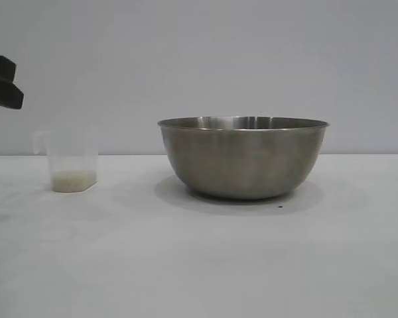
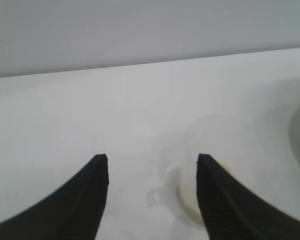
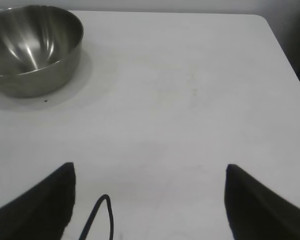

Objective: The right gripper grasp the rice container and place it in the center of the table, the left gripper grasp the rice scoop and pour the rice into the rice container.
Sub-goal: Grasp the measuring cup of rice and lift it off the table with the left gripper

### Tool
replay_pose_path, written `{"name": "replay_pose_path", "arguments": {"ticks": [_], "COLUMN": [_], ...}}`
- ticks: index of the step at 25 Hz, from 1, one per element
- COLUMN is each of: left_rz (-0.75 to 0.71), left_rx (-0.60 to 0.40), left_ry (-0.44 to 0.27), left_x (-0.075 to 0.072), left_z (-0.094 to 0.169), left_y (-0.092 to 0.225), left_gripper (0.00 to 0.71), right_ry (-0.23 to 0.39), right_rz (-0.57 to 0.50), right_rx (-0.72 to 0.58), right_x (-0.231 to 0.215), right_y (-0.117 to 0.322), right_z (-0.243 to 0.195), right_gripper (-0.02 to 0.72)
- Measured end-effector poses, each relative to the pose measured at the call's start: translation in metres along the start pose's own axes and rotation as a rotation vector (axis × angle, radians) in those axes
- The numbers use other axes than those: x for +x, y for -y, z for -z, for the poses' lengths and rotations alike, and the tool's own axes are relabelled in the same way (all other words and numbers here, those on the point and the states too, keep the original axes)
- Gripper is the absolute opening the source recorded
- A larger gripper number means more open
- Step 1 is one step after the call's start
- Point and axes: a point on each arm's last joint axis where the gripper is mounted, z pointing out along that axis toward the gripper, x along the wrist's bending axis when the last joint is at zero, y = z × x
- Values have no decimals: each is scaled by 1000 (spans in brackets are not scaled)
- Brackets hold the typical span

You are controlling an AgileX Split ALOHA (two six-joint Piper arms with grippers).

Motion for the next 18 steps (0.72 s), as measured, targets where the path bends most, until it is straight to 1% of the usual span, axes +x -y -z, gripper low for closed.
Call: {"name": "replay_pose_path", "arguments": {"ticks": [1,3,5,6,7,8,12,18], "left_rz": [-5,7,34,42,52,59,67,64], "left_rx": [-21,-9,43,64,82,96,120,103], "left_ry": [5,-7,-38,-52,-68,-80,-90,-93], "left_x": [-1,0,2,3,5,6,7,9], "left_z": [1,3,5,7,7,7,7,-7], "left_y": [4,17,33,39,44,48,56,56], "left_gripper": [460,461,461,502,487,487,487,487], "right_ry": [0,0,0,0,0,0,0,0], "right_rz": [0,0,0,0,0,0,0,0], "right_rx": [0,0,0,0,0,0,0,0], "right_x": [0,0,0,0,0,0,0,0], "right_y": [0,0,0,0,0,0,0,0], "right_z": [0,0,0,0,0,0,0,0], "right_gripper": [526,526,526,526,526,526,526,526]}}
